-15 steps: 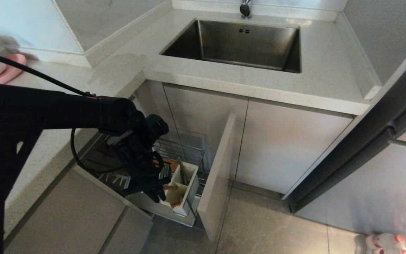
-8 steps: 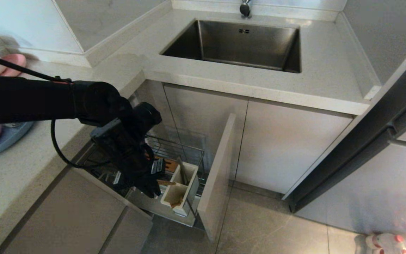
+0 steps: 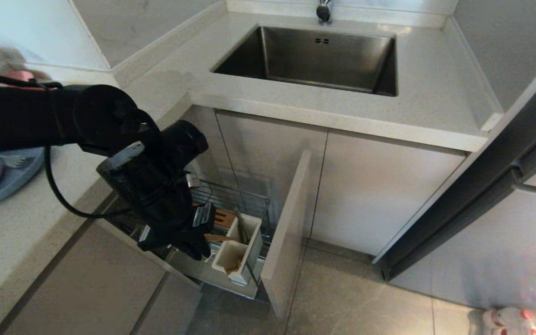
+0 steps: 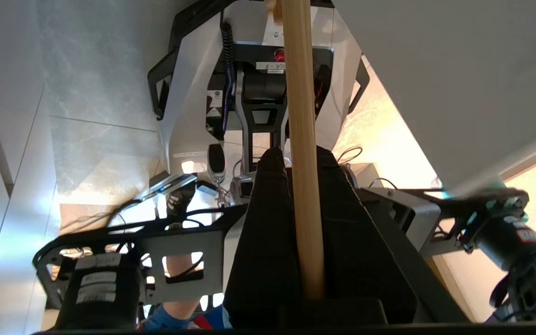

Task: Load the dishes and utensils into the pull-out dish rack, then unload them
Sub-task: Take the chopsticks out of the cupboard

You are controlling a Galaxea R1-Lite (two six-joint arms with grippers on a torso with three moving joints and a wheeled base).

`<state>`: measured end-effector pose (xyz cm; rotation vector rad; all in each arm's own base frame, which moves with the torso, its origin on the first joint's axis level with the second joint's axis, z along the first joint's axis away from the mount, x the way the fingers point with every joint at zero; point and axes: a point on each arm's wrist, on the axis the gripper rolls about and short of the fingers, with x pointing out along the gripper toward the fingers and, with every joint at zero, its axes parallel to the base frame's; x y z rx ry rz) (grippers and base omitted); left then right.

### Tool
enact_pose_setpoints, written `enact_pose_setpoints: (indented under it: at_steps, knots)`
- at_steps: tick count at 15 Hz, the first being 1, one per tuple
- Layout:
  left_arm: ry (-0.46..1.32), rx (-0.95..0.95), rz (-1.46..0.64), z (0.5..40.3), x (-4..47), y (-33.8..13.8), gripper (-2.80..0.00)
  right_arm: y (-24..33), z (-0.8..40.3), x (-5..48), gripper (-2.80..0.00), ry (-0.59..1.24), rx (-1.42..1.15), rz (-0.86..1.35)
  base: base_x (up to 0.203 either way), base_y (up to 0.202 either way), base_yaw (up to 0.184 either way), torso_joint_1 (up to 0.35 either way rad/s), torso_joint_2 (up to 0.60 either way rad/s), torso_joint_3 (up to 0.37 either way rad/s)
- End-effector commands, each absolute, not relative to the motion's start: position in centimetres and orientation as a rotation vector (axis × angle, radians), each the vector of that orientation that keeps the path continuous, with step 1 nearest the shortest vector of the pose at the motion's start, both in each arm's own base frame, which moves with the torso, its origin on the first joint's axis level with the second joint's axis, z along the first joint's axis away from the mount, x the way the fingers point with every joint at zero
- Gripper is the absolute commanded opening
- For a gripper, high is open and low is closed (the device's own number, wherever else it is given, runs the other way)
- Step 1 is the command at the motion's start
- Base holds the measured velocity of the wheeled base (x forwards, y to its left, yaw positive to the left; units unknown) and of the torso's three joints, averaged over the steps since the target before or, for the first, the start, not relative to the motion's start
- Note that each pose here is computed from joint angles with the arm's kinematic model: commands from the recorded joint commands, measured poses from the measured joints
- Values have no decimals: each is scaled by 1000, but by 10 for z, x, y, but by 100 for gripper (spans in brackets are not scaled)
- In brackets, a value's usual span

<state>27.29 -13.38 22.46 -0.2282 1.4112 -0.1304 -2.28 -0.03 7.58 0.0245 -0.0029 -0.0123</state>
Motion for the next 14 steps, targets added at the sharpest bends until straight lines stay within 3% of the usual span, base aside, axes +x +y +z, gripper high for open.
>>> enact_pose_setpoints:
  at_steps: [1,14]
  knots:
    - [1375,-238,-146,238,262,-130,-280,0,76,-23,-280,-3,25,-12,0,0,0,0,0,0]
    - [995,-258,-240,339,157,-89,-280,0,76,-23,-280,-3,25,-12,0,0,0,0,0,0]
